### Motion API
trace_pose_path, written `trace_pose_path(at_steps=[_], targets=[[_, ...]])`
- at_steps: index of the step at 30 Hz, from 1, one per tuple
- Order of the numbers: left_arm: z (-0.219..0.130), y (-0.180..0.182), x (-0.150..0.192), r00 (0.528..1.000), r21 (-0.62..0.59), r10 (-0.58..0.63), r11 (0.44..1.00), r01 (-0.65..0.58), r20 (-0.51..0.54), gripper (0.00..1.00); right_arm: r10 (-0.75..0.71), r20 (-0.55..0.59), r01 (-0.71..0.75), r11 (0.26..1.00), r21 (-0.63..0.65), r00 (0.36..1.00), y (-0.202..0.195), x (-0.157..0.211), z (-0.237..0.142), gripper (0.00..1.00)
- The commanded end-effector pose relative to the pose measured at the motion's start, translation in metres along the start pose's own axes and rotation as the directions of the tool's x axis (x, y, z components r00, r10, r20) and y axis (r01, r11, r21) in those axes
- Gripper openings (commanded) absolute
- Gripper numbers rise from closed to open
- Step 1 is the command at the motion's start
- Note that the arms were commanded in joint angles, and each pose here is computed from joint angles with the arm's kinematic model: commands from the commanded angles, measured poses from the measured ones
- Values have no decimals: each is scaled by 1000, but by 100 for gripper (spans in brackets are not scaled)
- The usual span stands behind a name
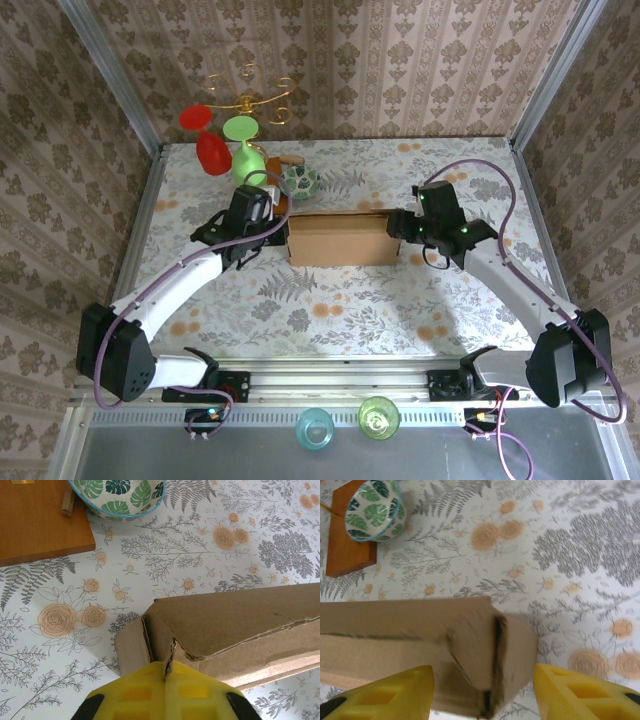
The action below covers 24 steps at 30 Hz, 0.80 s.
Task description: Fold the paper box
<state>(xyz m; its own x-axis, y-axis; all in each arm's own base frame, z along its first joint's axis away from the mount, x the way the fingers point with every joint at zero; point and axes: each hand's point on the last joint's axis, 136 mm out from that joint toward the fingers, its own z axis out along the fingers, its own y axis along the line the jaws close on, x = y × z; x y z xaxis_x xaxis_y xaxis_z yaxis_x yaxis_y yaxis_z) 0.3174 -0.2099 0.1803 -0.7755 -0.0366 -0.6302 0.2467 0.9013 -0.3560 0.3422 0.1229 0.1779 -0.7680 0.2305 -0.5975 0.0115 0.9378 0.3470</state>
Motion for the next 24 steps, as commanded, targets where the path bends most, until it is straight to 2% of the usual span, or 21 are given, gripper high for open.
trace_pose_path(at_steps=[1,8,13,18,24], targets=[[8,15,31,993,-67,-1,998,-7,-116,0,104,-44,-103,995,5,994,-2,3,-18,59],[9,14,30,993,-62,3,998,-10,-119,0,301,-9,-301,953,-40,954,-5,-21,-34,61],[8,14,29,993,-64,5,998,-12,-119,0,490,-5,-488,868,-88,872,-8,-47,-37,60],[8,13,27,994,-64,5,998,-13,-113,0,649,-130,-658,751,-45,750,-8,-41,-17,59],[9,13,25,994,-72,2,997,-10,-110,0,702,-224,-722,692,-14,676,-5,-24,4,59]])
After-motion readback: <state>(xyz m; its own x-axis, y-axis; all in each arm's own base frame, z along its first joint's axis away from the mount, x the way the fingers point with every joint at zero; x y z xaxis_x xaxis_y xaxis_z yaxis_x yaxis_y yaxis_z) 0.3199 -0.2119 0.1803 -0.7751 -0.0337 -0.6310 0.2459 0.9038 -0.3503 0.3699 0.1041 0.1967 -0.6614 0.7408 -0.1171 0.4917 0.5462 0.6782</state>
